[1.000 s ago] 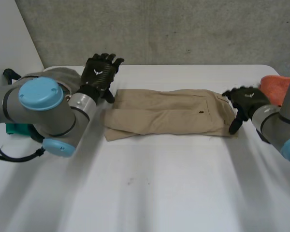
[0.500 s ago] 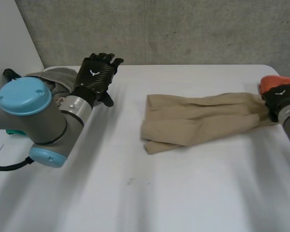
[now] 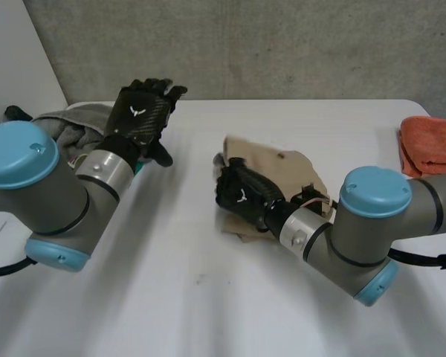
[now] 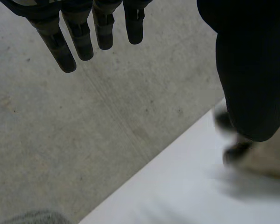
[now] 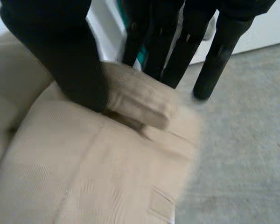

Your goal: Fold the laundry.

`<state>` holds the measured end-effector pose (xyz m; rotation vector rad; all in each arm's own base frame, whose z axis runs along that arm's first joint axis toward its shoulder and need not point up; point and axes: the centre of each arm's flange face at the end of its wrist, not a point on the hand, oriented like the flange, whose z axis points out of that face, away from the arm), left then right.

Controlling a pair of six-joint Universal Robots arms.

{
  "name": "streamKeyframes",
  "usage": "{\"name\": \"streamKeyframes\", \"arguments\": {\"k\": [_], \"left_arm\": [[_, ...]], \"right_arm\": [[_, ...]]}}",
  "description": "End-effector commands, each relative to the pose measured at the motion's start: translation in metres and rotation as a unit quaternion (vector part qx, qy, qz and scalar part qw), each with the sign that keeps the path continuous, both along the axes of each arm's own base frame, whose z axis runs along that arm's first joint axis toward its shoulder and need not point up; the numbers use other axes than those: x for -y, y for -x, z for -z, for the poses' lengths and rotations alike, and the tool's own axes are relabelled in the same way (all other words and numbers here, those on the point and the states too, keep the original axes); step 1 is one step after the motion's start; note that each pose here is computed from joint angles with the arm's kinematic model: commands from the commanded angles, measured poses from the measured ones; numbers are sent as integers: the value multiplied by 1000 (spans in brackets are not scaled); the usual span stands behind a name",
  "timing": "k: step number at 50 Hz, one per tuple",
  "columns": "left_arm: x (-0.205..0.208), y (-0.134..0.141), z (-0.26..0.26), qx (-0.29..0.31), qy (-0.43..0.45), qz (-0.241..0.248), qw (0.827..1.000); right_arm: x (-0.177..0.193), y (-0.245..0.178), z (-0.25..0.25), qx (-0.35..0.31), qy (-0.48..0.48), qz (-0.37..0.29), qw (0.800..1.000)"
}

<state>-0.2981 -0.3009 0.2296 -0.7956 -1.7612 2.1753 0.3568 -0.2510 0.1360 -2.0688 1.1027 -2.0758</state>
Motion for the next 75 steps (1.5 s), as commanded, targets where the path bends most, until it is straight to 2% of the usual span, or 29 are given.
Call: {"name": "streamKeyframes", "arguments": {"k": [1,2,3,5,6,8,9,13,19,28,30,36,41,45,46,49,53,54,57,62,67,75], "left_arm": [[9,17,-15,-31,19,17,999],[10,21,-16,-34,20,21,999],[10,26,-17,-37,24,26,999],[10,43,-21,-44,34,43,998],[9,47,-22,-46,37,48,997],[8,63,-20,-48,39,65,996],[7,69,-20,-49,41,71,995],[-5,101,-10,-42,25,106,993],[-12,131,19,-13,-26,130,991],[-6,131,67,36,-103,79,991],[-9,128,79,53,-125,75,988],[-12,118,99,91,-173,63,979],[-10,109,103,111,-196,48,973],[-13,103,104,128,-213,46,967],[-13,103,104,129,-214,46,967],[-16,103,95,127,-210,51,968],[-19,101,55,101,-179,63,977],[-21,101,29,80,-154,73,982],[-25,99,-4,46,-115,93,988],[-38,93,-42,10,-79,149,986],[-50,85,-72,-21,-80,227,970],[-57,80,-66,-42,-155,289,944]], "right_arm": [[10,17,-34,66,-57,41,995],[11,22,-45,94,-84,51,991],[15,30,-63,147,-134,70,978],[22,38,-76,193,-180,91,960],[33,52,-85,243,-228,123,935],[43,65,-88,282,-277,152,906],[51,76,-91,306,-307,173,884],[69,97,-102,335,-347,211,850],[90,105,-90,308,-400,262,822],[119,92,-38,256,-467,282,798],[122,90,-28,246,-470,284,799],[124,86,10,181,-454,297,821],[130,93,20,145,-407,337,837],[130,95,11,126,-373,343,853],[129,95,-1,122,-353,338,864],[125,96,-23,128,-328,335,874],[119,99,-54,157,-282,324,889],[115,99,-63,171,-261,318,895],[103,101,-71,185,-232,312,903],[67,97,-61,180,-215,294,914],[36,101,-27,154,-240,289,914],[10,98,7,156,-235,268,921]]}}
